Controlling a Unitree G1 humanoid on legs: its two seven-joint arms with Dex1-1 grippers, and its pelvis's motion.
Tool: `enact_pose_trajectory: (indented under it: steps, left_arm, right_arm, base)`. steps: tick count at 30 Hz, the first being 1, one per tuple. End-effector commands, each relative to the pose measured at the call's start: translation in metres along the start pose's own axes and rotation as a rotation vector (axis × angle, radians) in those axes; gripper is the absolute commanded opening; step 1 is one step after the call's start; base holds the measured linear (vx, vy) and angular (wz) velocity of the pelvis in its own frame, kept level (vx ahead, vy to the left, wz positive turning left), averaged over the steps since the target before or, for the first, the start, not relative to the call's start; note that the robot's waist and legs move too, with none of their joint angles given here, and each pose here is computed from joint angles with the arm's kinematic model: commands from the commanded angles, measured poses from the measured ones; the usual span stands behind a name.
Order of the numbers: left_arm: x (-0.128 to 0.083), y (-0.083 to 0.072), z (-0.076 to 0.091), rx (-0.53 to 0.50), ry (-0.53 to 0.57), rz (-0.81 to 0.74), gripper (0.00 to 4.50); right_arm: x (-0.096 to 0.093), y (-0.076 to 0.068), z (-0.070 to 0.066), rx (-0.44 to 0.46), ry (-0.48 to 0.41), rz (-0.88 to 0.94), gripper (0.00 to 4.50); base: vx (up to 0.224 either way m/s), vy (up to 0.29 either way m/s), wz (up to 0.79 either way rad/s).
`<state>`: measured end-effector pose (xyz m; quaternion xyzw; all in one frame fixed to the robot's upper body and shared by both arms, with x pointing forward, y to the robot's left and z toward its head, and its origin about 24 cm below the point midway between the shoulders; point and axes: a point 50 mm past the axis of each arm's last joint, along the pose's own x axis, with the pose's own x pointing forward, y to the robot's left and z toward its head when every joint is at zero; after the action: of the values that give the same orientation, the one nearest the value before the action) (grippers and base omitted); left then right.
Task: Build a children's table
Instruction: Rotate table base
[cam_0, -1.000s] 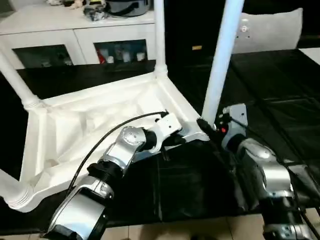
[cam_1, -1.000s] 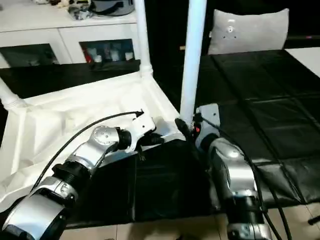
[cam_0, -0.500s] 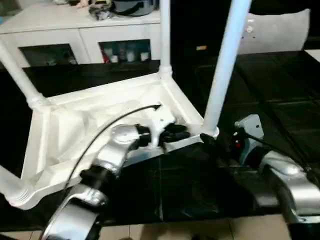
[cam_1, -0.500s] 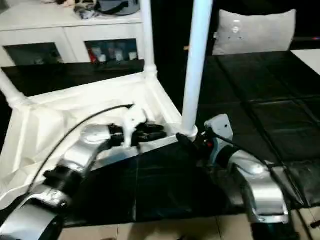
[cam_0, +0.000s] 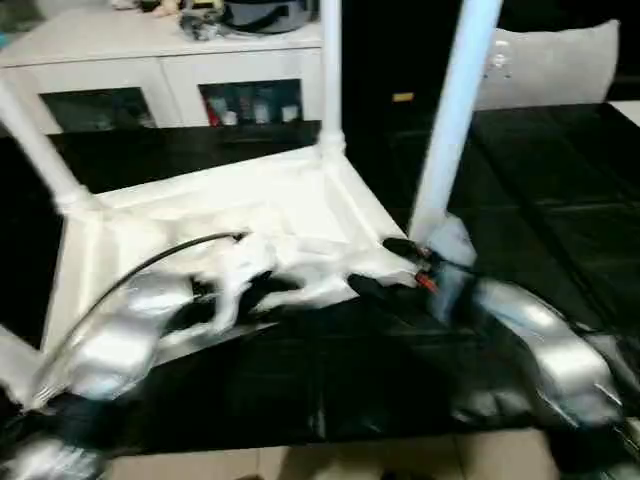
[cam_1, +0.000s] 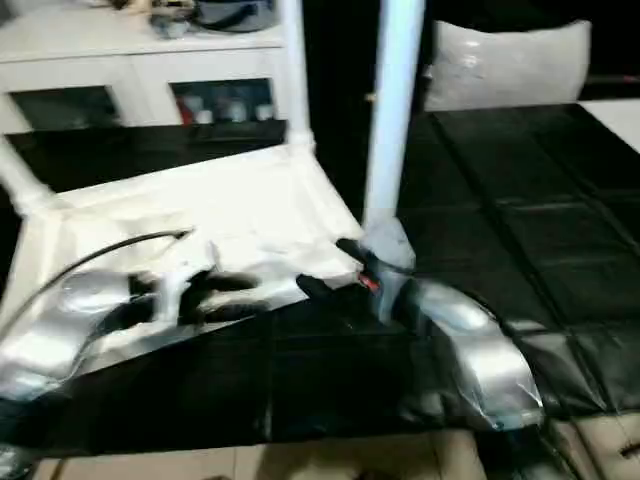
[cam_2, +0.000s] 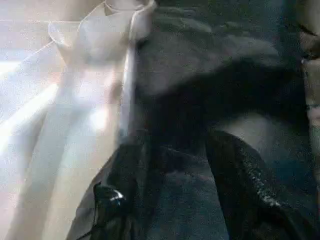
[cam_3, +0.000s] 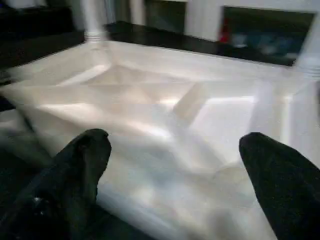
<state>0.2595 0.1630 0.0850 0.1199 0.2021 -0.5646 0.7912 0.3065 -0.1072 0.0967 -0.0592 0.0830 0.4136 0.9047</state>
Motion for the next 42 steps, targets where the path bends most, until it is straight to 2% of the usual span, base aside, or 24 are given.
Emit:
enact_pose_trajectory:
  steps: [1, 4, 6, 7, 8, 10, 12, 14, 16, 17, 18, 20, 21, 23, 25, 26, 27, 31, 34, 36, 38, 39, 41, 42]
  left_arm:
    - [-0.005, -0.006, -0.011, -0.032, 0.088, 0.001, 2.35]
    - [-0.006, -0.005, -0.021, -0.049, 0.152, 0.047, 2.41]
    - [-0.006, 0.001, -0.031, -0.041, 0.219, 0.132, 2.57]
    - [-0.006, 0.001, -0.031, -0.04, 0.22, 0.133, 2.57]
    - [-0.006, 0.004, -0.033, -0.038, 0.226, 0.179, 2.71]
    - [-0.006, 0.009, -0.031, -0.036, 0.223, 0.243, 2.71]
    - [-0.006, 0.009, -0.029, -0.035, 0.223, 0.253, 2.71]
    - [-0.006, 0.011, -0.028, -0.03, 0.229, 0.256, 3.02]
    - [-0.006, 0.011, -0.028, -0.03, 0.229, 0.256, 3.07]
    - [-0.005, 0.012, -0.028, -0.027, 0.225, 0.264, 3.18]
    - [-0.005, 0.012, -0.028, -0.027, 0.225, 0.264, 3.18]
    - [-0.001, 0.015, -0.028, -0.018, 0.223, 0.292, 3.41]
    - [-0.001, 0.015, -0.028, -0.018, 0.223, 0.292, 3.48]
    - [0.003, 0.018, -0.028, -0.001, 0.217, 0.324, 3.67]
    - [0.004, 0.021, -0.027, 0.008, 0.205, 0.359, 3.73]
    - [0.004, 0.021, -0.027, 0.008, 0.205, 0.359, 3.93]
    - [0.006, 0.025, -0.026, 0.014, 0.19, 0.413, 4.03]
    - [0.005, 0.027, -0.024, 0.082, 0.137, 0.481, 4.29]
    - [0.005, 0.025, -0.02, 0.059, 0.026, 0.545, 4.46]
    - [0.006, 0.023, -0.017, 0.02, -0.068, 0.565, 4.46]
    - [0.006, 0.012, -0.02, -0.088, -0.182, 0.523, 4.46]
    - [0.005, 0.01, -0.021, -0.105, -0.191, 0.512, 4.46]
    - [0.0, 0.002, -0.03, -0.151, -0.201, 0.487, 4.46]
    - [0.0, 0.002, -0.031, -0.153, -0.201, 0.485, 4.46]
  right_arm:
    - [0.016, -0.006, -0.006, -0.064, 0.058, -0.061, 4.5]
    - [0.022, -0.011, -0.007, -0.114, 0.081, -0.09, 4.5]
    - [0.026, -0.023, -0.007, -0.15, 0.097, -0.174, 4.5]
    - [0.026, -0.023, -0.007, -0.151, 0.097, -0.175, 4.5]
    - [0.025, -0.031, -0.008, -0.156, 0.105, -0.236, 4.5]
    - [0.023, -0.047, -0.009, -0.157, 0.114, -0.344, 4.5]
    - [0.023, -0.051, -0.009, -0.156, 0.114, -0.368, 4.5]
    - [0.013, -0.069, -0.012, -0.159, 0.121, -0.489, 4.5]
    - [0.013, -0.069, -0.012, -0.159, 0.121, -0.489, 4.5]
    - [0.003, -0.082, -0.015, -0.148, 0.127, -0.571, 4.5]
    - [0.003, -0.082, -0.015, -0.148, 0.127, -0.571, 4.5]
    - [-0.02, -0.106, -0.019, -0.13, 0.134, -0.703, 4.5]
    - [-0.02, -0.106, -0.019, -0.13, 0.134, -0.703, 4.5]
    - [-0.037, -0.121, -0.022, -0.131, 0.144, -0.774, 4.5]
    - [-0.045, -0.127, -0.024, -0.131, 0.151, -0.797, 4.5]
    - [-0.045, -0.127, -0.024, -0.131, 0.151, -0.797, 4.5]
    - [-0.054, -0.133, -0.026, -0.133, 0.157, -0.821, 4.5]
    - [-0.064, -0.137, -0.032, -0.134, 0.168, -0.85, 4.5]
    - [-0.067, -0.138, -0.035, -0.133, 0.169, -0.862, 4.5]
    - [-0.068, -0.137, -0.036, -0.131, 0.159, -0.858, 4.5]
    - [-0.061, -0.127, -0.035, -0.108, 0.091, -0.781, 4.5]
    - [-0.06, -0.125, -0.035, -0.108, 0.076, -0.763, 4.5]
    - [-0.053, -0.113, -0.033, -0.079, 0.02, -0.632, 4.5]
    - [-0.052, -0.112, -0.033, -0.077, 0.018, -0.628, 4.5]
  base:
    - [0.0, 0.0, 0.0]
    - [0.0, 0.0, 0.0]
    - [0.0, 0.0, 0.0]
    - [0.0, 0.0, 0.0]
    - [0.0, 0.0, 0.0]
    - [0.0, 0.0, 0.0]
    - [0.0, 0.0, 0.0]
    - [0.0, 0.0, 0.0]
    - [0.0, 0.0, 0.0]
    - [0.0, 0.0, 0.0]
    - [0.0, 0.0, 0.0]
    - [0.0, 0.0, 0.0]
    - [0.0, 0.0, 0.0]
    - [0.0, 0.0, 0.0]
    - [0.0, 0.0, 0.0]
    - [0.0, 0.0, 0.0]
    - [0.0, 0.0, 0.0]
    - [0.0, 0.0, 0.0]
    - [0.0, 0.0, 0.0]
    - [0.0, 0.0, 0.0]
    - [0.0, 0.0, 0.0]
    - [0.0, 0.0, 0.0]
    - [0.0, 0.0, 0.0]
    - [0.0, 0.0, 0.0]
